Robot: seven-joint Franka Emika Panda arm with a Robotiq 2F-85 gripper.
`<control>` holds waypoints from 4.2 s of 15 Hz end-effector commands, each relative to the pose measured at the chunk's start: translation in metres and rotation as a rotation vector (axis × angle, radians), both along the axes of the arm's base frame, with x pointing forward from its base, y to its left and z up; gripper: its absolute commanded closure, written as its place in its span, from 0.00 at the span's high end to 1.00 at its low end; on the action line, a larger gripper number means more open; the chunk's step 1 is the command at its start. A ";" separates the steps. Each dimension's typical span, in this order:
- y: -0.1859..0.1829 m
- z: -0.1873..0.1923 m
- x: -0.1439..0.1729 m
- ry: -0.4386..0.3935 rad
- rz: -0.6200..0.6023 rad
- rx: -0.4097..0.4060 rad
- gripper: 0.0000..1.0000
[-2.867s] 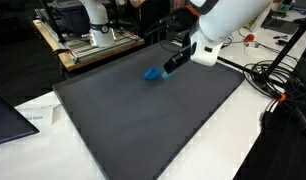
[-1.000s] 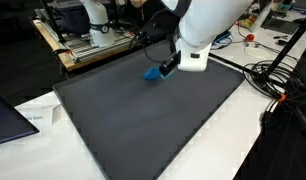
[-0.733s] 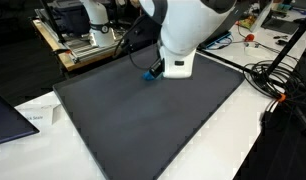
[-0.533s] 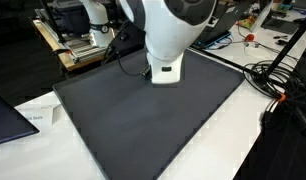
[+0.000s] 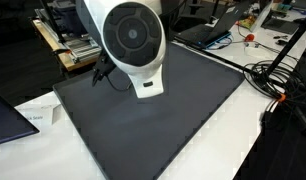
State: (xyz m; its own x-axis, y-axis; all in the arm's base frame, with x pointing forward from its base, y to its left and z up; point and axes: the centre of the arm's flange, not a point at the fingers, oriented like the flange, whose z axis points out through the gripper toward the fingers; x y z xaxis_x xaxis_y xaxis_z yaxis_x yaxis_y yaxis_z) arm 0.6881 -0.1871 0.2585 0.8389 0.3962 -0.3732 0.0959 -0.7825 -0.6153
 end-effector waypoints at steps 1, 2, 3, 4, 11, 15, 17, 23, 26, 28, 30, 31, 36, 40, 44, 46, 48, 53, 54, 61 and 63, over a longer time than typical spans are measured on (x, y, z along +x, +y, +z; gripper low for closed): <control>-0.012 0.002 0.023 -0.015 0.011 0.128 0.22; -0.011 0.001 0.024 -0.021 0.002 0.142 0.22; -0.010 0.000 0.025 -0.022 -0.002 0.152 0.22; -0.009 0.000 0.025 -0.024 -0.001 0.160 0.22; 0.010 0.000 0.032 -0.022 -0.017 0.179 0.22; 0.020 -0.002 0.036 -0.027 0.000 0.202 0.22; 0.025 -0.004 0.039 -0.020 0.008 0.210 0.22; 0.035 0.007 0.025 -0.006 -0.053 0.104 0.22; 0.044 0.021 0.018 0.000 -0.117 0.013 0.22; 0.055 0.030 0.017 0.004 -0.154 -0.060 0.22; 0.068 0.040 0.017 0.004 -0.191 -0.139 0.22; 0.075 0.044 0.016 0.006 -0.208 -0.180 0.22; 0.104 0.063 0.010 0.027 -0.284 -0.384 0.22; 0.118 0.076 -0.008 0.036 -0.341 -0.512 0.22; 0.122 0.090 -0.033 0.081 -0.349 -0.608 0.22; 0.123 0.096 -0.039 0.115 -0.342 -0.637 0.22; 0.125 0.104 -0.045 0.139 -0.313 -0.642 0.22; 0.135 0.120 -0.061 0.149 -0.234 -0.611 0.22; 0.136 0.123 -0.064 0.140 -0.229 -0.604 0.22; 0.140 0.148 -0.071 -0.038 -0.348 -0.541 0.22; 0.140 0.156 -0.072 -0.086 -0.386 -0.517 0.22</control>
State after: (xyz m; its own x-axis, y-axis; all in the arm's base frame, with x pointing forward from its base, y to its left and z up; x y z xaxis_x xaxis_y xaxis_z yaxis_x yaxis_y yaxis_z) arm 0.6912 -0.0524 0.4176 0.8955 -0.1397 -0.4225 -0.1987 -0.9751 -0.0987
